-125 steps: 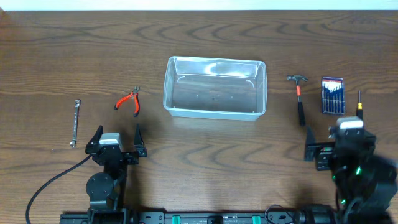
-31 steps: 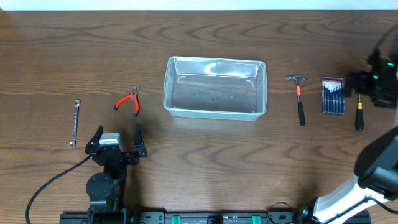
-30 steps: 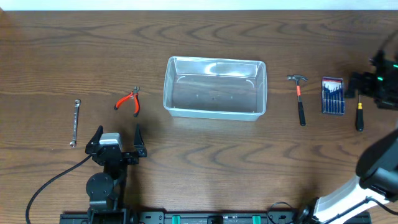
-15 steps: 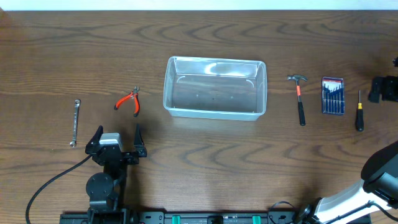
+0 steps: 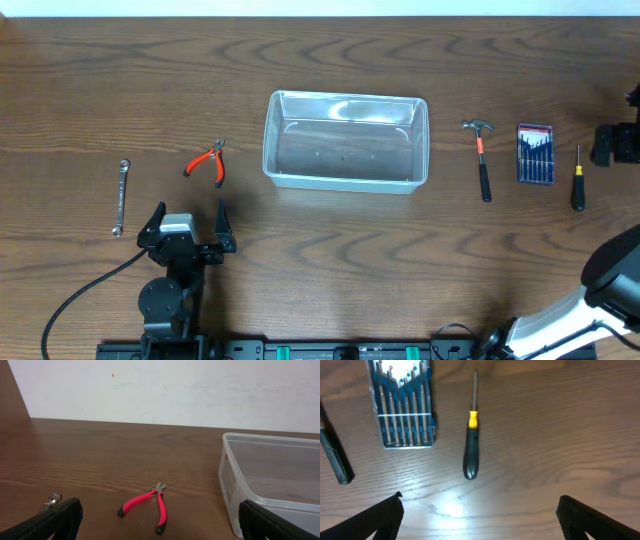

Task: Pack container
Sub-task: 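Move the right gripper over the yellow-black screwdriver, then lower the right gripper and close it on the screwdriver handle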

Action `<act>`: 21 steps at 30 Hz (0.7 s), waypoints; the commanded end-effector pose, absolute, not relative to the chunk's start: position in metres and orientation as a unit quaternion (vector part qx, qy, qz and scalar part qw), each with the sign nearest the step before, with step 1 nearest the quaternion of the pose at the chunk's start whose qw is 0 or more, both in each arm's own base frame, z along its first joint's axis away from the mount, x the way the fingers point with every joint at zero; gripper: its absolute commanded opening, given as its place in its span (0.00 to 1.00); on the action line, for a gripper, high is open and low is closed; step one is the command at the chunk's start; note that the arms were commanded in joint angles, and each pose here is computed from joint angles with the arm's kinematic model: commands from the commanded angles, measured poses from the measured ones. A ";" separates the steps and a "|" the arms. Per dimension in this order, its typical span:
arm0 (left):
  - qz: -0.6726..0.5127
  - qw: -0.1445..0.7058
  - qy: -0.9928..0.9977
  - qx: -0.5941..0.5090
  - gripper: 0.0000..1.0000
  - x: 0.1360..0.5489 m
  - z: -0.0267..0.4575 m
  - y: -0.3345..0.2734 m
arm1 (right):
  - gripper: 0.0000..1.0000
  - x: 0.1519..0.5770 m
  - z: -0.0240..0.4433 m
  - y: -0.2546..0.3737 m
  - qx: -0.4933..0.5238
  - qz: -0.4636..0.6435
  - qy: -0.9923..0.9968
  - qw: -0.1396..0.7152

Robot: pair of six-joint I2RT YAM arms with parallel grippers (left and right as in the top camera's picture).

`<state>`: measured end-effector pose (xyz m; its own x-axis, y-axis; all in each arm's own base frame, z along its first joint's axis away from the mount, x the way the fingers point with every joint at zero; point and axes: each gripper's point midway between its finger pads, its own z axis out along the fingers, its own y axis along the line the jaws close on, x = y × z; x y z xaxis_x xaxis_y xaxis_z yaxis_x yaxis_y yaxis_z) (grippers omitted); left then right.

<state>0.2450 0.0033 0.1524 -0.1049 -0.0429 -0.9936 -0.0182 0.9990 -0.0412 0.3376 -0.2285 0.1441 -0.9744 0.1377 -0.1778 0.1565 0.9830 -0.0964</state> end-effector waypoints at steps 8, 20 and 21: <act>-0.013 0.651 0.759 -0.023 0.98 0.244 0.137 0.003 | 0.99 0.351 0.095 -0.229 0.061 -0.016 0.996 0.055; -0.013 0.651 0.759 -0.023 0.98 0.244 0.137 0.003 | 0.99 0.348 0.046 -0.226 0.069 0.013 0.998 0.003; -0.013 0.651 0.759 -0.023 0.98 0.244 0.137 0.003 | 0.99 0.347 0.046 -0.228 0.069 0.011 0.998 0.002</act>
<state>0.2450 0.0033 0.1524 -0.1049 -0.0429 -0.9936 -0.0182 0.9990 -0.0412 0.3430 -0.2260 0.0432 -0.9905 0.1369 0.0124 0.1372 0.9902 0.0266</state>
